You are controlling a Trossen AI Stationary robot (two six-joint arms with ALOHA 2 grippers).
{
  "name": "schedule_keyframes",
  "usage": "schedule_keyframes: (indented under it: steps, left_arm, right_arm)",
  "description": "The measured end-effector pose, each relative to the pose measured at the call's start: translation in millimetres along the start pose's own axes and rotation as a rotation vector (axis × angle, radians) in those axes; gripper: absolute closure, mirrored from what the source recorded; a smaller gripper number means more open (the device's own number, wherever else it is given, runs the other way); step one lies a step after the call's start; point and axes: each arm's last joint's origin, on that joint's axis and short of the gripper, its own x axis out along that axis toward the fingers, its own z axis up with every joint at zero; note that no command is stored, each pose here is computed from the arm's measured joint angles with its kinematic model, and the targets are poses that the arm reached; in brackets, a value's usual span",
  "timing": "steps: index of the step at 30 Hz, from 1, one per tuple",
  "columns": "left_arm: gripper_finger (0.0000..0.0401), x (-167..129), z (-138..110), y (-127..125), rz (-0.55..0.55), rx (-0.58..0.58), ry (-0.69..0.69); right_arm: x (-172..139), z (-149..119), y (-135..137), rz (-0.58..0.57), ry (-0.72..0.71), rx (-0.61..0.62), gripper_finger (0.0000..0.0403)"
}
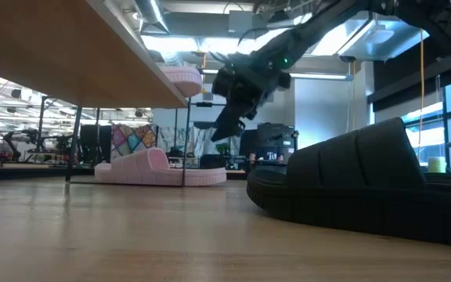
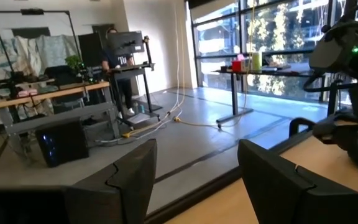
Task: Pick and place slides into the shelf
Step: Put the pink slipper on the shelf
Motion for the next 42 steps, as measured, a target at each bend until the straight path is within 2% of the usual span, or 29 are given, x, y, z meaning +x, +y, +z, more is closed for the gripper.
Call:
schedule_keyframes:
  steps: [11,15,23,38,42]
  left_arm:
    - [0.0184,0.0,-1.5,-0.5,-0.013,-0.057,0.010]
    - [0.0184,-0.1,-2.8,-1.7,-0.046,-0.070,0.018]
    - [0.0184,-0.1,-3.7,-1.8,-0.047,-0.062,0.025]
    - [0.0184,-0.1,-4.6,-1.9,-0.047,-0.054,0.032]
    - [0.0184,-0.1,-4.6,-1.9,-0.047,-0.054,0.032]
  right_arm:
    - [14.5,-27.0,-3.0,0.009,0.035,0.147,0.0107]
    - [20.1,-33.7,-5.5,-0.001,0.003,0.203,0.0107]
    - [26.9,-40.8,-7.7,-0.010,-0.049,0.240,0.0107]
    - [42.7,-37.4,11.9,0.021,-0.030,0.084,0.0107]
    - [44.2,-37.8,10.6,-0.102,-0.005,0.123,0.0107]
